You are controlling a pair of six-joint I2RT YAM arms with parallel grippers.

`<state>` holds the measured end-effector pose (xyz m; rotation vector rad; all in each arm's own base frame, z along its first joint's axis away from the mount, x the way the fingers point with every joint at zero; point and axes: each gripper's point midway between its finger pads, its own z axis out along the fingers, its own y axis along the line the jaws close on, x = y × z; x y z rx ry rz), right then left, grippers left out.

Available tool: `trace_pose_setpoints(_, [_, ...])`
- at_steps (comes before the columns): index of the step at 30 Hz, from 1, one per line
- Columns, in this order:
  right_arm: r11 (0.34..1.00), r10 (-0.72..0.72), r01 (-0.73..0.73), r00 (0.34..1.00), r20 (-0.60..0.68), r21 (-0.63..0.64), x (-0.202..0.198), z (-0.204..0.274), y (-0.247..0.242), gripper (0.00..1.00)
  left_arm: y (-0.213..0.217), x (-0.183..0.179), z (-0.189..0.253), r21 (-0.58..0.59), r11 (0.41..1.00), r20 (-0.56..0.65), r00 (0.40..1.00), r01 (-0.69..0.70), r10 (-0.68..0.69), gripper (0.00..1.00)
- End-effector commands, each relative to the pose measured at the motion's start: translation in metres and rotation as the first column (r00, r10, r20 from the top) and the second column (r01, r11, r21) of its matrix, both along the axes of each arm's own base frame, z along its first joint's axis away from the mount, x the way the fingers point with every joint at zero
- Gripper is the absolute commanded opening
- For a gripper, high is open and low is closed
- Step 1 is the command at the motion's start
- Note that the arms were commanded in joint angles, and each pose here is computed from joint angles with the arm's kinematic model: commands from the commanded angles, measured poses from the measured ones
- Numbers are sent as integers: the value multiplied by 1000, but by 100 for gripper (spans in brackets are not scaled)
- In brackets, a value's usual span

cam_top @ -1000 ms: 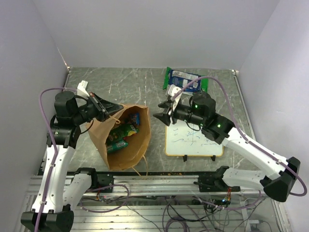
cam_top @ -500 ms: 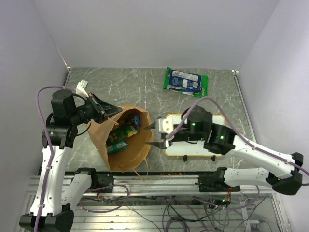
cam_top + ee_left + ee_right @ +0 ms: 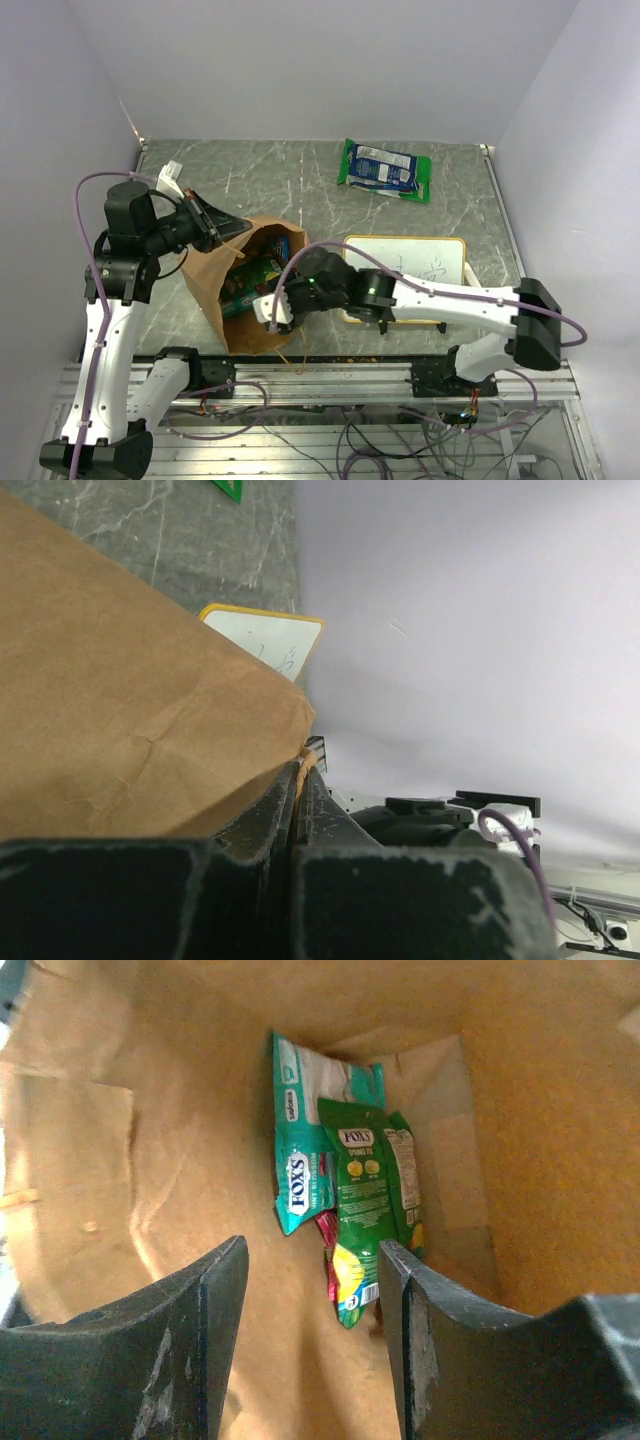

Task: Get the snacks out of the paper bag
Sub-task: Take out the snack from the paper bag.

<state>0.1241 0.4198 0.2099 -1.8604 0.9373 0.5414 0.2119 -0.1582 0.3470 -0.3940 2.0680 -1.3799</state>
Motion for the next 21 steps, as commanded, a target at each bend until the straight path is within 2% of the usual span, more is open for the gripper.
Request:
trace_pose_setpoints(1, [1000,15,-13,986,165,-11,21,-3,27,54,2,-1,6,43,999,60,998,6,-9,7])
trace_pose_setpoints(6, [992,54,-21,963,263,-127,37,-42,33,55,-1,8,11,58,997,97,994,42,-47,7])
trace_pose_setpoints(10, [969,96,-17,945,314,-245,50,-71,35,55,3,11,8,139,989,93,993,59,-72,7])
trace_pose_setpoints(12, [968,77,3,948,308,-251,59,-72,40,55,4,12,6,157,986,91,993,57,-72,7])
trace_pose_setpoints(17, [974,44,29,949,312,-226,74,-76,51,55,-1,13,11,110,991,118,989,78,-91,7])
trace_pose_setpoints(21, [968,-4,81,952,307,-236,90,-81,49,54,1,11,8,146,985,113,988,86,-103,7])
